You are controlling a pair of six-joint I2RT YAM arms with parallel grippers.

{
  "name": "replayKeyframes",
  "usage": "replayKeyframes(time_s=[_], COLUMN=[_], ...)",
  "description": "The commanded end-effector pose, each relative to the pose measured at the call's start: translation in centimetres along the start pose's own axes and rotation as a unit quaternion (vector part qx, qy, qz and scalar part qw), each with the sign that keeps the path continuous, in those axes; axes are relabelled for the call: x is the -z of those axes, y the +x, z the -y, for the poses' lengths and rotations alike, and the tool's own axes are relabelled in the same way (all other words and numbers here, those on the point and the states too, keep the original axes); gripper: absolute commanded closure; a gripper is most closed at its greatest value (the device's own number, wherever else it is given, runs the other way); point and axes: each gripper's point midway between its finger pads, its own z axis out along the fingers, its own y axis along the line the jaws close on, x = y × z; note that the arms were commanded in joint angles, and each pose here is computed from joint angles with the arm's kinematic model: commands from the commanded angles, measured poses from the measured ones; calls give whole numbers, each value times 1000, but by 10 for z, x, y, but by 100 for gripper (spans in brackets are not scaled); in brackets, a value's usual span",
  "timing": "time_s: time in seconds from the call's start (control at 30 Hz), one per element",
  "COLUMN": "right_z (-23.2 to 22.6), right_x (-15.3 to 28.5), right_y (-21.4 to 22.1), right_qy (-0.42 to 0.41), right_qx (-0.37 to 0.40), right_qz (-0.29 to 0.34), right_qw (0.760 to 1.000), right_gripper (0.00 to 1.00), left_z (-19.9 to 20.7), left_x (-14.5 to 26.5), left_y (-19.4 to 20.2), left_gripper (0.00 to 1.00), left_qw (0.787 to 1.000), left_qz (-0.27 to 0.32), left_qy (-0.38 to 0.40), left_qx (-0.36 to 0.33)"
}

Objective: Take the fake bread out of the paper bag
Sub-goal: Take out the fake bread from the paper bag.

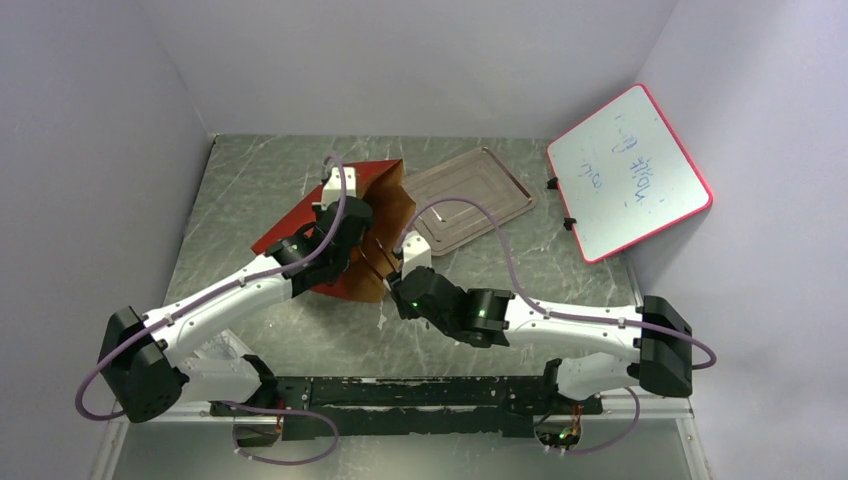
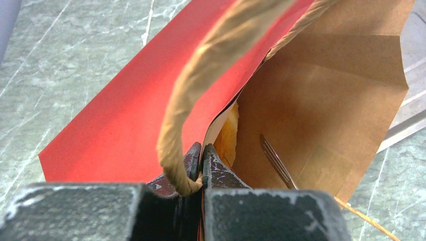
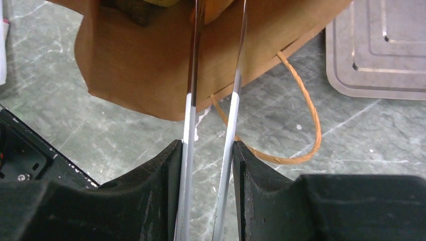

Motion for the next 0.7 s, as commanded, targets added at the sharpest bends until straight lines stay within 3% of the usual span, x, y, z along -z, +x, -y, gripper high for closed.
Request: replayKeyframes(time_s=[0.0,0.67], right_z=[-16,-19], right_x=[-4,-32], right_y=[-21,11], right_qy=[-26,2], right_qx=[-33,-50], right_qz=[40,4], right_qw=[998,999], right_gripper=[61,55], left_z=[-5,1], left_x=[3,12], left_y=[11,5], left_gripper=[93,93], left_qw=[1000,1000], left_qz=[-14,-5], left_qy=[1,7], left_qx=[2,13])
